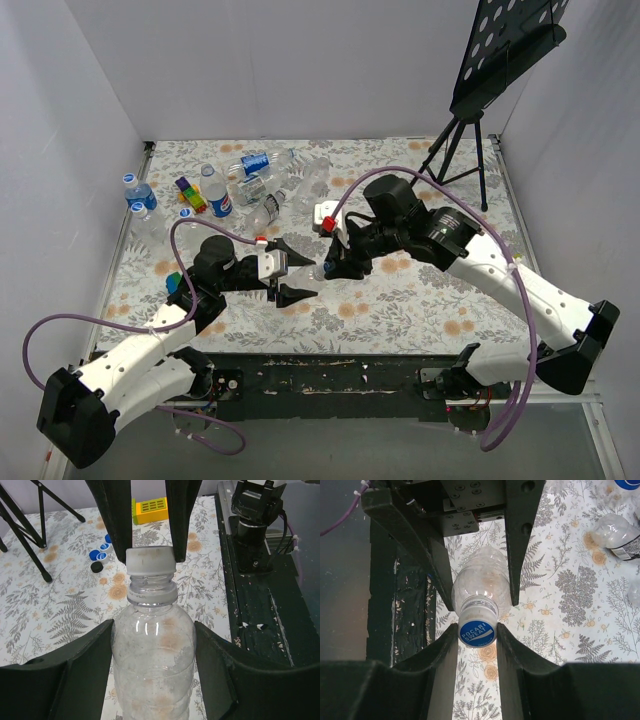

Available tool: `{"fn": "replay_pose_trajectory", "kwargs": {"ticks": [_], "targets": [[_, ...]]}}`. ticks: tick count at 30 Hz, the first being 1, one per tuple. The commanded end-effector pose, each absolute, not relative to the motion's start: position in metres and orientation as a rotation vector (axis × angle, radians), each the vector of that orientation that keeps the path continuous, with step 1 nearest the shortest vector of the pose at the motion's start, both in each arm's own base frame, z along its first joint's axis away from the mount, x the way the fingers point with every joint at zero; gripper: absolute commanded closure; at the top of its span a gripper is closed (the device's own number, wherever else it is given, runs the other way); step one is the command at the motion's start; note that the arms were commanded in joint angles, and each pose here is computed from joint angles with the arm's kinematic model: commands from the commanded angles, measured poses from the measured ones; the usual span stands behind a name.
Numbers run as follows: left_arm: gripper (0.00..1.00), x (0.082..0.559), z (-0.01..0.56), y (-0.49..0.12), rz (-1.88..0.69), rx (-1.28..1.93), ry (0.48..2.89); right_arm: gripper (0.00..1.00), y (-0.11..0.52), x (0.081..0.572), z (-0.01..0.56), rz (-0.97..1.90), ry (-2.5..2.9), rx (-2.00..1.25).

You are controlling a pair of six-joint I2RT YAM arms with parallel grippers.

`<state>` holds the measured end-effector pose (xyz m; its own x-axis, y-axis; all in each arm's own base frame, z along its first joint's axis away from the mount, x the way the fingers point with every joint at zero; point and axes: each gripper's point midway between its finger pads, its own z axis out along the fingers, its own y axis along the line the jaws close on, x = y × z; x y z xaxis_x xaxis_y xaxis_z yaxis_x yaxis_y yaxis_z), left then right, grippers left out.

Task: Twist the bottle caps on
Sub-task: Screw the bottle cap onto the plastic bottle.

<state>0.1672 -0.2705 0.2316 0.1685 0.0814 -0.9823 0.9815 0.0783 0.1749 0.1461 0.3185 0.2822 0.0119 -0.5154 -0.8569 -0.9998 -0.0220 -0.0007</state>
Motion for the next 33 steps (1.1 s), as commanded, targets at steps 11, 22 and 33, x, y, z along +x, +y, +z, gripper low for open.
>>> {"fn": "replay_pose_trajectory", "kwargs": {"ticks": [11,22,33], "targets": [[1.0,0.144,0.259,-0.277,-1.096,1.356,1.035,0.77,0.323,0.126,0.27,0.934,1.462,-1.882],[1.0,0.183,0.265,-0.268,-0.887,1.168,1.1,0.78,0.337,0.152,0.253,0.849,1.583,-1.822],[1.0,0.215,0.27,-0.246,-0.635,1.013,1.074,0.79,0.358,0.176,0.24,0.966,2.178,-1.331]]}}
